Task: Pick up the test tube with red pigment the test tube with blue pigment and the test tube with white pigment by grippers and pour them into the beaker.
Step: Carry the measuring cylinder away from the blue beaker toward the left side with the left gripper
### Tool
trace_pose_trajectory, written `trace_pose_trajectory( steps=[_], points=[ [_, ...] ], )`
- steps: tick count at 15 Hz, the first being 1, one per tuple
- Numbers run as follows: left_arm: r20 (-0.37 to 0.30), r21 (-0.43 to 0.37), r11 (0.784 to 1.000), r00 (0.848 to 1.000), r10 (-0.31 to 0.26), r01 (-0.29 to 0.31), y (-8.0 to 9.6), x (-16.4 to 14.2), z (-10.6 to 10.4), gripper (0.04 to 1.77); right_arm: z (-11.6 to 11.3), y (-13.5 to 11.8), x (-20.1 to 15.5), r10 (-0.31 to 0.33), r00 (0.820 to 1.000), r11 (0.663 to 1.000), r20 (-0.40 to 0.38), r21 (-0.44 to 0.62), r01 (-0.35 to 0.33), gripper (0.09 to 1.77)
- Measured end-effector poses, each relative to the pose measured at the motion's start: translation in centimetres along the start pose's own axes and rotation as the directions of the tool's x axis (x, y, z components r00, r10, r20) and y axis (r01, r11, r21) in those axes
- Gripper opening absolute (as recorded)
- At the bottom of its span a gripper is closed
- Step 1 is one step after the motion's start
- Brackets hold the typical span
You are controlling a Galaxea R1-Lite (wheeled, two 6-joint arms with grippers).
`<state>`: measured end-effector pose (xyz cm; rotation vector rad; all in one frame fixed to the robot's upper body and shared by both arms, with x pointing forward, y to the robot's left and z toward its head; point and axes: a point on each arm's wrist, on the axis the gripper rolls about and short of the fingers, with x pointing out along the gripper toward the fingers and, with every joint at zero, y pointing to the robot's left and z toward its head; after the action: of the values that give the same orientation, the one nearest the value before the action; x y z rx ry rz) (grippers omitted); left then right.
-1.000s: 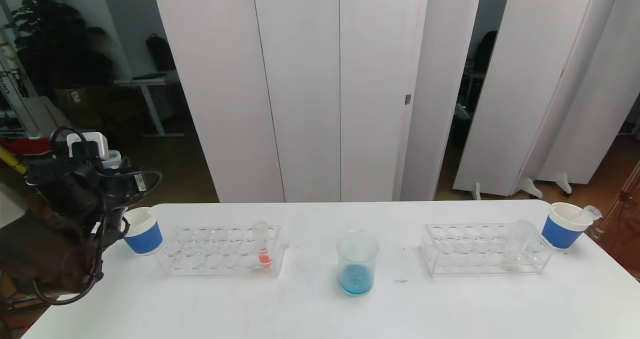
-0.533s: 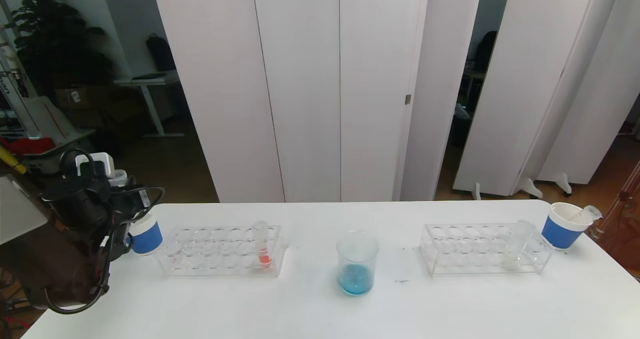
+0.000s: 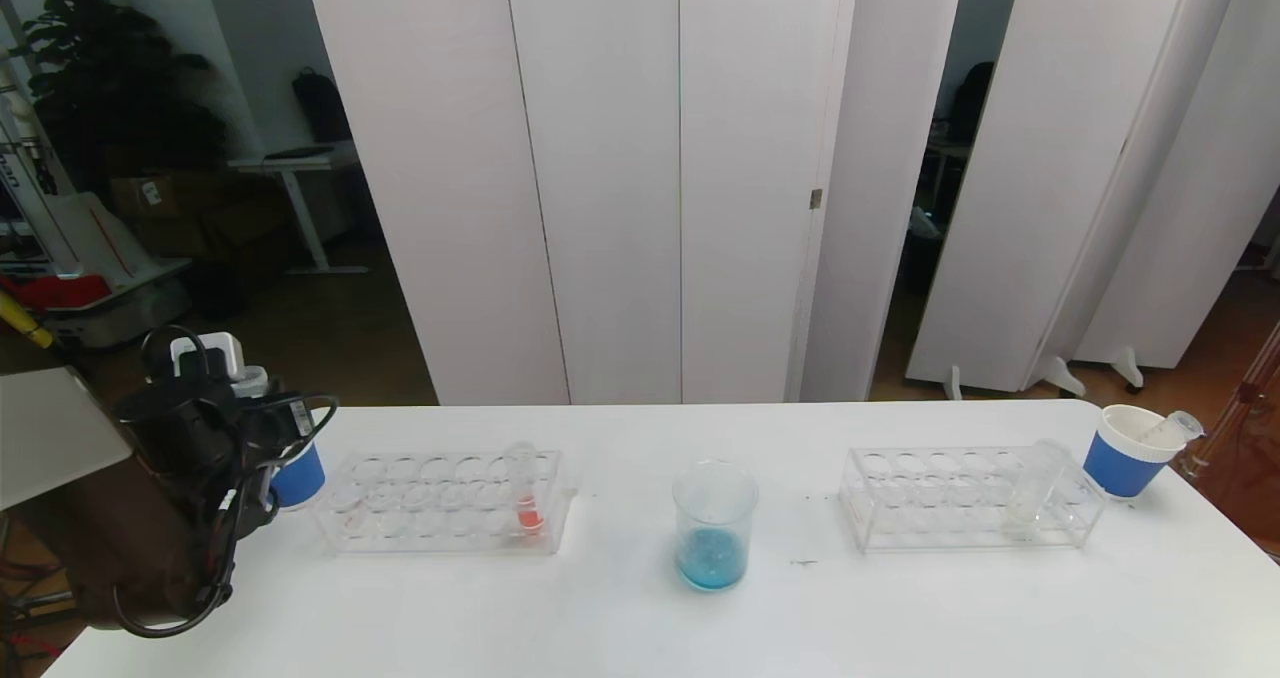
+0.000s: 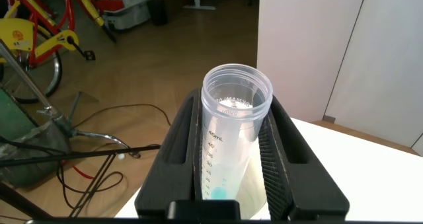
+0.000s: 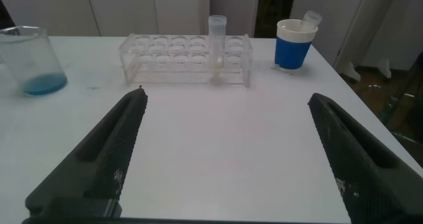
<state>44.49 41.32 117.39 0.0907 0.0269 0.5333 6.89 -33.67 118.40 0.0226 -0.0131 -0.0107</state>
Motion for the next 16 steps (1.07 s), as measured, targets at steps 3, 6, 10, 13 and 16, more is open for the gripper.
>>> trace_pose_trajectory(
  steps=[3,6,10,13,16],
  points=[
    [-0.009,0.004,1.0,1.0,-0.001,0.001,-0.06,0.08,-0.36,0.59,0.0,0.0,0.0,0.0,1.0,1.0,0.0,0.0,0.0,1.75],
    [-0.013,0.009,1.0,1.0,-0.002,0.002,-0.11,0.08,-0.48,0.59,0.0,0.0,0.0,0.0,1.0,1.0,0.0,0.0,0.0,1.75],
    [-0.016,0.02,1.0,1.0,-0.002,0.003,-0.07,0.06,-0.52,0.59,0.0,0.0,0.0,0.0,1.0,1.0,0.0,0.0,0.0,1.75],
    [-0.017,0.021,1.0,1.0,-0.004,0.004,-0.06,0.02,-0.54,0.89,0.0,0.0,0.0,0.0,1.0,1.0,0.0,0.0,0.0,1.75],
    [-0.018,0.015,1.0,1.0,-0.004,0.004,-0.02,0.01,-0.54,1.73,0.0,0.0,0.0,0.0,1.0,1.0,0.0,0.0,0.0,1.75]
  ],
)
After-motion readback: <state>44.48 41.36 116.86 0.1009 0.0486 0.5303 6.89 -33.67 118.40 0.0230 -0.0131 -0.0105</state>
